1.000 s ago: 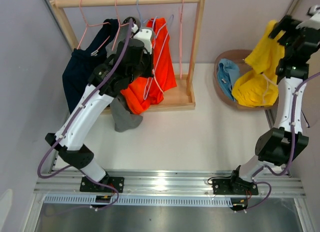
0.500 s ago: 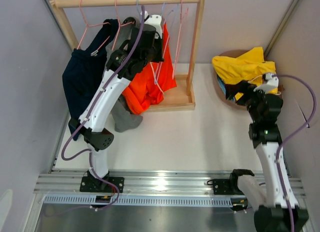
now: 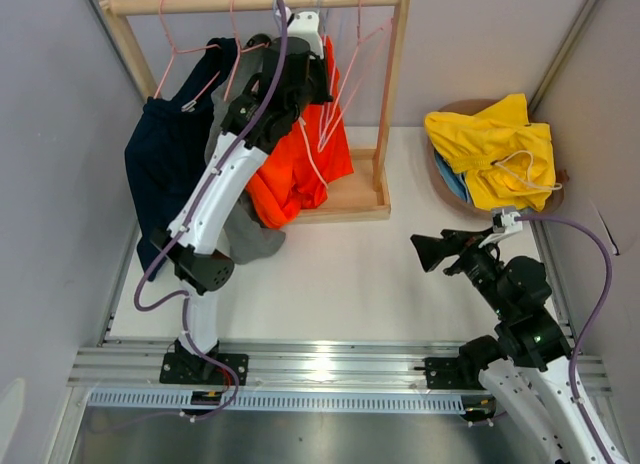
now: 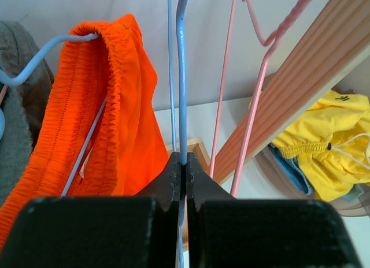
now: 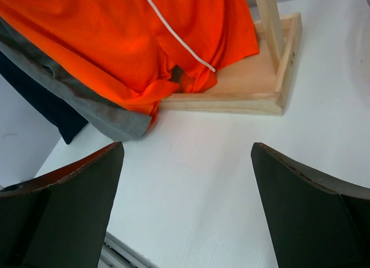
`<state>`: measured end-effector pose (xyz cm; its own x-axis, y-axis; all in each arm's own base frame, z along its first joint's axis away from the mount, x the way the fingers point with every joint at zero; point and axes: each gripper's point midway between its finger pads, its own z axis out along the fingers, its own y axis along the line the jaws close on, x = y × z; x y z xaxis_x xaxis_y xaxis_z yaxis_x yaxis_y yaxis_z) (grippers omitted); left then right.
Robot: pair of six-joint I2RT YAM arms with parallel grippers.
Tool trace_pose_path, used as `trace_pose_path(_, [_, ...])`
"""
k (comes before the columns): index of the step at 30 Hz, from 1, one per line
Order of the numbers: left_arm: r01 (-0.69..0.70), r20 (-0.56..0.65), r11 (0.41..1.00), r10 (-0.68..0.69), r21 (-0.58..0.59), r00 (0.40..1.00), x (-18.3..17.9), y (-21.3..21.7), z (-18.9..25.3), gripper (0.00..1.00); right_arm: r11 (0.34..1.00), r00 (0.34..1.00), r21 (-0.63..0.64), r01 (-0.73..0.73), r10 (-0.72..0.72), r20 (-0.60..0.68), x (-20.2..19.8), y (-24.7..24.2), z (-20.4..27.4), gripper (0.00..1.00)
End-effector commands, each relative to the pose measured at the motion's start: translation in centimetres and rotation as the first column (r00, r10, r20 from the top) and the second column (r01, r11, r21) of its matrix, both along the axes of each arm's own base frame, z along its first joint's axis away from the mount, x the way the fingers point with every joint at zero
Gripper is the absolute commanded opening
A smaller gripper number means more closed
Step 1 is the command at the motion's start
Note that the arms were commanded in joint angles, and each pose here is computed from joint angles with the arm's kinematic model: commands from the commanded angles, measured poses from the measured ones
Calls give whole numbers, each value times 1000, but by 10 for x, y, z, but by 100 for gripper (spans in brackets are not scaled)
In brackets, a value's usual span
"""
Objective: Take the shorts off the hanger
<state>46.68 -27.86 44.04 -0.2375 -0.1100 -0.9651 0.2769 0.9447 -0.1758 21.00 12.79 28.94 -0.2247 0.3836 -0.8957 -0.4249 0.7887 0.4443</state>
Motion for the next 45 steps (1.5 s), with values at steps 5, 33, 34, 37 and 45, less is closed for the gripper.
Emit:
trace_pose_path(5, [-7,40,998,10,-60,999,12,-5,10,4,1000,1000,21,23,-23,17,-9,-7,18,99])
trace_pose_path(33, [218,7,972,-218,-87,976,-104,7,45,99,998,999,53,46,-46,-2,-55,-30,26,99])
trace_pose_path(34, [238,7,968,-238,-77,971,-116,7,47,99,998,999,47,51,-50,-10,-54,-30,25,99])
trace_pose_path(37, [269,12,962,-269,-53,963,-151,22,47,99,998,999,46,46,-46,-12,-55,-30,31,99])
trace_pose_path(45, [117,93,993,-117,7,989,-202,104,42,99,995,995,55,81,-78,-54,-50,-33,32,99])
